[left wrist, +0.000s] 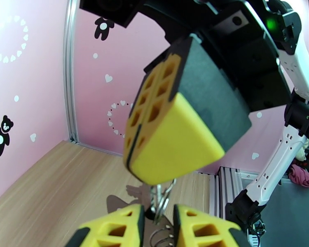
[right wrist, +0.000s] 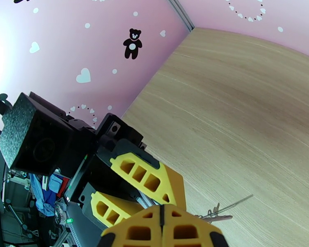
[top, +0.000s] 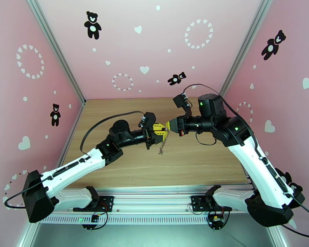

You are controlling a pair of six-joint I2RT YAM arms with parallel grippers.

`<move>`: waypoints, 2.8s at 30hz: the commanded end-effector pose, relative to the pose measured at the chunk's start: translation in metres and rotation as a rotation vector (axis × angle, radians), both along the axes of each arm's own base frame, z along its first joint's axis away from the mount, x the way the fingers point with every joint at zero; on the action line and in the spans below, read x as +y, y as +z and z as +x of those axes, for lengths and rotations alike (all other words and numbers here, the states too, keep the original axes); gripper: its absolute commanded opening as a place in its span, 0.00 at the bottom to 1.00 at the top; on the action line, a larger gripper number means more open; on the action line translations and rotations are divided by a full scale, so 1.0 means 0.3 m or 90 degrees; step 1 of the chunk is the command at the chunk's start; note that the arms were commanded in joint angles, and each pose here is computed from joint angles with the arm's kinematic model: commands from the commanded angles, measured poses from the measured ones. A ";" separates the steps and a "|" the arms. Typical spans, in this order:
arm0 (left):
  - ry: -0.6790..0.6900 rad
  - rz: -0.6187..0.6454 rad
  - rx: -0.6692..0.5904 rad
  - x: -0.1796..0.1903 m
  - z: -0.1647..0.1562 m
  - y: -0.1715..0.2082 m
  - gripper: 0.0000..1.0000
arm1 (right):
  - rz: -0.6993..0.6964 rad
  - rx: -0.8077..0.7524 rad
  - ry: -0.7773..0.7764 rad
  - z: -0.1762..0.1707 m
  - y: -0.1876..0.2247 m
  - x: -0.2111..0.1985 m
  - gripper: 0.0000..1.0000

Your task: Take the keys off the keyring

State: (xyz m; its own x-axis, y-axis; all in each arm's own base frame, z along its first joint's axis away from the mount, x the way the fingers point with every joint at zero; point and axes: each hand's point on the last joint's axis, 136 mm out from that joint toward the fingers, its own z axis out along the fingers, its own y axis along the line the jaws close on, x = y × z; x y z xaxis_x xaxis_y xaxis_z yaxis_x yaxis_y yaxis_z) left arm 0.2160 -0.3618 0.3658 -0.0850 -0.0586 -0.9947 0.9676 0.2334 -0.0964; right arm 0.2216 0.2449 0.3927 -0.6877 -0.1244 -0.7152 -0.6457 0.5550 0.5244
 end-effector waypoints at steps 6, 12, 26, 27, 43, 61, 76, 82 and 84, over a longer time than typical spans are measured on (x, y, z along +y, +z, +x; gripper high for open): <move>-0.008 -0.026 0.016 -0.015 0.012 -0.006 0.14 | 0.020 -0.035 -0.002 0.000 0.059 -0.005 0.00; -0.014 -0.024 0.016 -0.015 0.009 -0.011 0.03 | 0.007 -0.043 -0.015 0.005 0.054 -0.019 0.00; 0.006 -0.047 -0.013 0.036 -0.016 0.044 0.00 | -0.100 -0.054 -0.103 0.039 -0.038 -0.121 0.00; 0.004 -0.052 -0.014 0.037 -0.020 0.051 0.00 | -0.102 -0.054 -0.101 0.039 -0.042 -0.121 0.00; -0.045 -0.142 -0.089 0.047 -0.095 0.178 0.00 | -0.130 -0.057 -0.106 0.066 -0.101 -0.123 0.00; 0.025 -0.041 0.026 0.019 -0.004 0.018 0.31 | 0.048 -0.053 -0.047 0.019 0.075 -0.023 0.00; 0.139 -0.100 0.119 0.092 0.100 -0.075 0.26 | -0.029 -0.077 -0.222 0.198 -0.015 -0.181 0.00; 0.268 -0.039 0.207 0.208 0.134 -0.247 0.30 | -0.122 0.009 -0.329 0.333 -0.353 -0.283 0.00; 0.294 -0.003 0.241 0.222 0.143 -0.313 0.31 | -0.138 0.074 -0.352 0.362 -0.498 -0.330 0.00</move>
